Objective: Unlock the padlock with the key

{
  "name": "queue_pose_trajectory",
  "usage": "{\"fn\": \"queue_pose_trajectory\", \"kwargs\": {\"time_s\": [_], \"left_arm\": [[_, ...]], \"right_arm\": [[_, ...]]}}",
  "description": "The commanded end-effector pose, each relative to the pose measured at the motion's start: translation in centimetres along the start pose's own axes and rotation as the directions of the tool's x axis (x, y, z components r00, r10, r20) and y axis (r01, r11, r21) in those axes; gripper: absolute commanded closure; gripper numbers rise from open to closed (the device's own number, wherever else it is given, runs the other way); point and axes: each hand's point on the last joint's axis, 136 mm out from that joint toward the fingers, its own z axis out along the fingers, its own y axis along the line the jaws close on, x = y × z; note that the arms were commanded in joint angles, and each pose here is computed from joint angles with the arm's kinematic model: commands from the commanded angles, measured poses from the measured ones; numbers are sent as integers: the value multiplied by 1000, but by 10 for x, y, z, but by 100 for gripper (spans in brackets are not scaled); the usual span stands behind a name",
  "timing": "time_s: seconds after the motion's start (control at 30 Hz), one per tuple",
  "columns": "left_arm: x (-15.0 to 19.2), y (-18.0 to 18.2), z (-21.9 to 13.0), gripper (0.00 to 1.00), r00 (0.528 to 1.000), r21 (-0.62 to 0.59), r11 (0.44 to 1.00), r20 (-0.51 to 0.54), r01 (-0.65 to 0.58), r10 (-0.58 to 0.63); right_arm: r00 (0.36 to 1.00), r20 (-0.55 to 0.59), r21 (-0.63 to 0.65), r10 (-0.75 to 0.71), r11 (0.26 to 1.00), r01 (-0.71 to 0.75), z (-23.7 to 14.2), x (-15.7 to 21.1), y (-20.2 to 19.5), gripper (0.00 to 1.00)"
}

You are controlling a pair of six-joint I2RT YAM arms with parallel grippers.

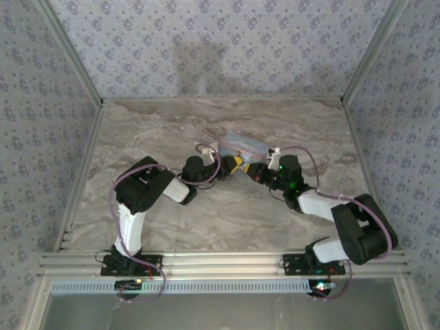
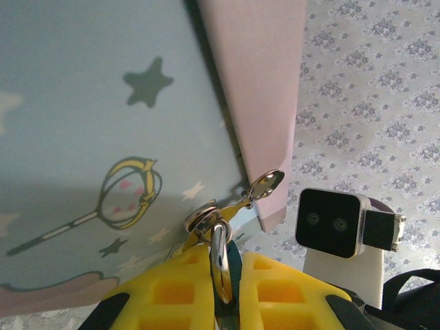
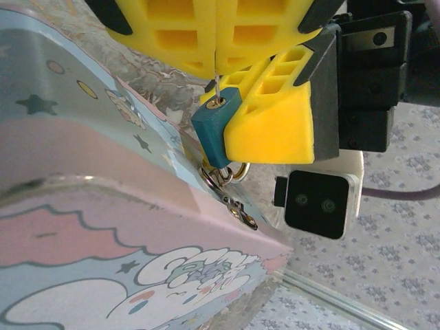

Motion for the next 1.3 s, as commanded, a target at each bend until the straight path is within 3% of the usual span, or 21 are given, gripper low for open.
{"fn": "queue_pose_trajectory", "kwargs": {"time_s": [0.0,0.63,1.27], "left_arm": [[29,-33,9,97,991,124,992,-123,-39,55],[35,-34,10,98,987,128,991,-148,-40,59],[28,-38,12,97,992,133,990,-113,-40,55]], "right_arm": [[995,51,-13,-86,996,87,1,-18,14,100],[991,117,-73,70,995,-62,2,-43,6,100],[980,136,-48,146,989,-140,3,-23,-13,100]]}}
